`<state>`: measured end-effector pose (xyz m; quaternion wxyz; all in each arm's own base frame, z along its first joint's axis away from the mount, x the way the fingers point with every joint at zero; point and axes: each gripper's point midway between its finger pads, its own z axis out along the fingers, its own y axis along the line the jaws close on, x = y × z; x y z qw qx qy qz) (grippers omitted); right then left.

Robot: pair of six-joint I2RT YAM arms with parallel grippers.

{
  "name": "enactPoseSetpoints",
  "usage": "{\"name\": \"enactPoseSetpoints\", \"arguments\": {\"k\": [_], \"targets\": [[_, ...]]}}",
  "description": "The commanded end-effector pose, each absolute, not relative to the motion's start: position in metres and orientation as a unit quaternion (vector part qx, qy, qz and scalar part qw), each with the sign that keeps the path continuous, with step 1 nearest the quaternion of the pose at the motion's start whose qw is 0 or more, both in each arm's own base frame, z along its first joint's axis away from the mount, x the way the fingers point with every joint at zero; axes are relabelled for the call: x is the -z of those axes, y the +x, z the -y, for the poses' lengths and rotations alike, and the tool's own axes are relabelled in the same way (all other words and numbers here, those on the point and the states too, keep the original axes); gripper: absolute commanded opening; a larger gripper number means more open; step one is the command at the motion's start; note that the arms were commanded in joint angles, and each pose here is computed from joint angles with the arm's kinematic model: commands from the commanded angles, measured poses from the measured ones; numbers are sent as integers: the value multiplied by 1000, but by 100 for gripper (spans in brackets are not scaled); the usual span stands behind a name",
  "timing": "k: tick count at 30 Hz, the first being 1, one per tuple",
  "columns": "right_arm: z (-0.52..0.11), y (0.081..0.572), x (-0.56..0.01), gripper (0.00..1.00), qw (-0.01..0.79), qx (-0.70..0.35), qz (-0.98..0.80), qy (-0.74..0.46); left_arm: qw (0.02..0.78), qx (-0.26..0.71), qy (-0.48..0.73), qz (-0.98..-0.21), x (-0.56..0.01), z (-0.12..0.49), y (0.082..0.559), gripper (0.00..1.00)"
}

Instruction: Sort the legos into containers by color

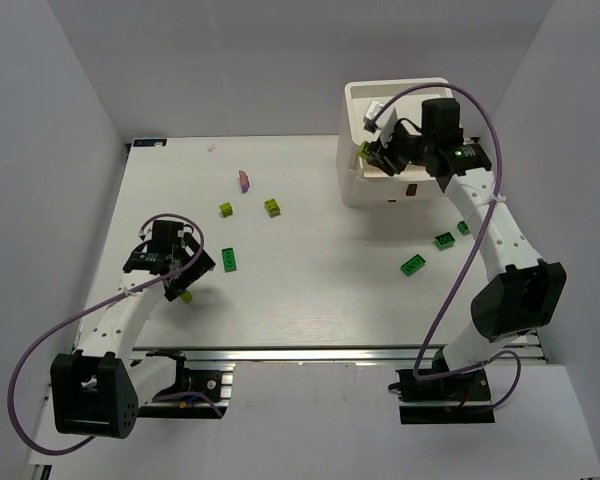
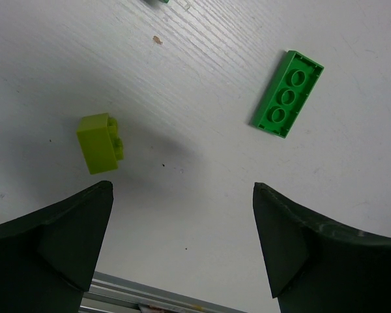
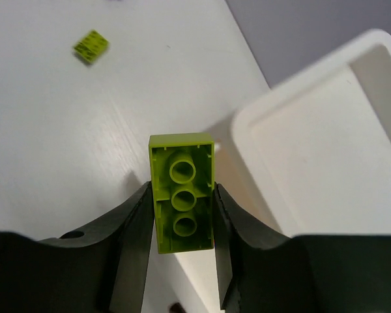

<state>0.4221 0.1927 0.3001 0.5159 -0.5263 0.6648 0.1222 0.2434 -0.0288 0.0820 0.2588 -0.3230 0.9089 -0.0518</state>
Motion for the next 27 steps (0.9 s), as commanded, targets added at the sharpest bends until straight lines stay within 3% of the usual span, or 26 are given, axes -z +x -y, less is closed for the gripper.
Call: {"name": "enactPoseSetpoints", "arguments": {"k": [1,6,13,17,21,24,27], "targets": [[-168,444,-330,4,550,-63,-643,-529,286,55,-319,-902,-96,26,250,97],[-151,451,-311,19,528,-47,-643,-553,285,58,-321,-901,-97,26,246,98],[-144,454,-290,57,504,-50,-653,-564,283,55,-333,-898,-97,25,237,98],[-139,462,-294,66,512,-49,-659,-549,276,57,-343,-896,-96,26,234,98],[-140,464,-313,66,530,-58,-654,-538,262,47,-359,-895,-93,24,230,98],[-151,456,-351,61,565,-92,-633,-521,248,30,-376,-892,-90,19,225,98],[-172,431,-378,43,593,-157,-599,-514,234,7,-395,-888,-85,13,219,96]]}}
